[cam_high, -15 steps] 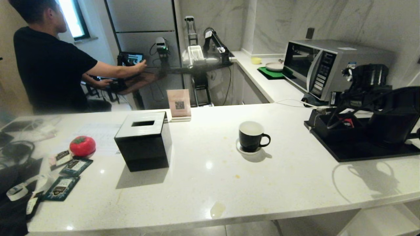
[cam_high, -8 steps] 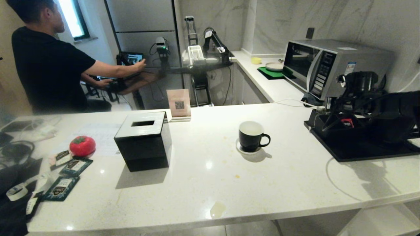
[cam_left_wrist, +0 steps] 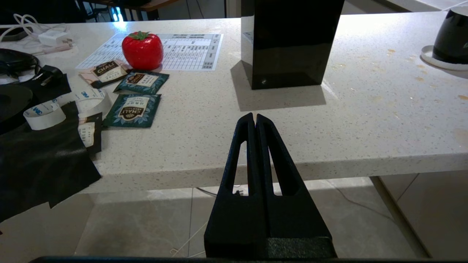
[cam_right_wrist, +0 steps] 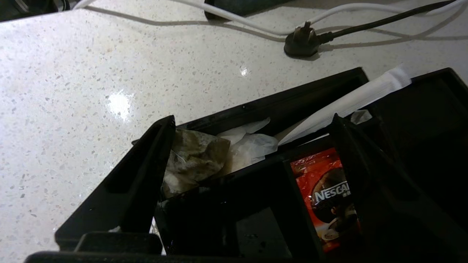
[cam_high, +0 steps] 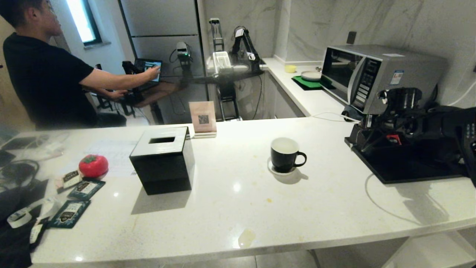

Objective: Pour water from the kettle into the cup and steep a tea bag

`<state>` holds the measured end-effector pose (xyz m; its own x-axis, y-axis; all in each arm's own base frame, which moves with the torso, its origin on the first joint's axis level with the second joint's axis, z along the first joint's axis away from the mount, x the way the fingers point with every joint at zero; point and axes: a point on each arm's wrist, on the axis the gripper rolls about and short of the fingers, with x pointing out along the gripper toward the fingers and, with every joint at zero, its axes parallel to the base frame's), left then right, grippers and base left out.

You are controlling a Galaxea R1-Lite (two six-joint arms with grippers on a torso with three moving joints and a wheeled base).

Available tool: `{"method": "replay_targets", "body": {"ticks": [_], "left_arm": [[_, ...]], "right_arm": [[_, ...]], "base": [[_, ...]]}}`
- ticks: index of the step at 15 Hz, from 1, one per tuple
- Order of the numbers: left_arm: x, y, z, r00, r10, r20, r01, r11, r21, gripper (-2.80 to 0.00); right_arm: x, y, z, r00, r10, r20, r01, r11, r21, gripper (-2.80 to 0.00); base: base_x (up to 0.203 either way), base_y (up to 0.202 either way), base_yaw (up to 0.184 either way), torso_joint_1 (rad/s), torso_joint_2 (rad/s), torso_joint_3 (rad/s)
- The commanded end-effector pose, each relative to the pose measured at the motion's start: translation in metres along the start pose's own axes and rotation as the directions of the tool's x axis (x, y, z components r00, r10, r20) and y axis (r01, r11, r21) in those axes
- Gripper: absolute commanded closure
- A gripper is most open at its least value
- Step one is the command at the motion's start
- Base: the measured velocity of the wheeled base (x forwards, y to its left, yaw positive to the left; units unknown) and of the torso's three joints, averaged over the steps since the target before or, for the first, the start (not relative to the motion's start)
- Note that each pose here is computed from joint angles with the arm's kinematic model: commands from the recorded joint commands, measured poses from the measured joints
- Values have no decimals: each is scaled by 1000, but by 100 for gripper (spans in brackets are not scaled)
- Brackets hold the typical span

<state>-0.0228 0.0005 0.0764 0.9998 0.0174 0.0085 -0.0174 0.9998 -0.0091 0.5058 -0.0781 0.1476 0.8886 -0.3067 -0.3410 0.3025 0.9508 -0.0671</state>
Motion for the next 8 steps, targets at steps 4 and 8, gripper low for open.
{"method": "replay_targets", "body": {"ticks": [4, 8], "left_arm": [[0, 0, 0, 1000, 1, 1, -1, 1000, 0, 0], [0, 0, 0, 1000, 1, 1, -1, 1000, 0, 0]], "right_arm": [[7, 1, -8, 1000, -1, -10, 1, 1000, 22, -280], [7, 1, -7, 1000, 0, 10, -1, 999, 32, -280]], "base": [[0, 0, 0, 0, 0, 0], [0, 0, 0, 0, 0, 0]]}}
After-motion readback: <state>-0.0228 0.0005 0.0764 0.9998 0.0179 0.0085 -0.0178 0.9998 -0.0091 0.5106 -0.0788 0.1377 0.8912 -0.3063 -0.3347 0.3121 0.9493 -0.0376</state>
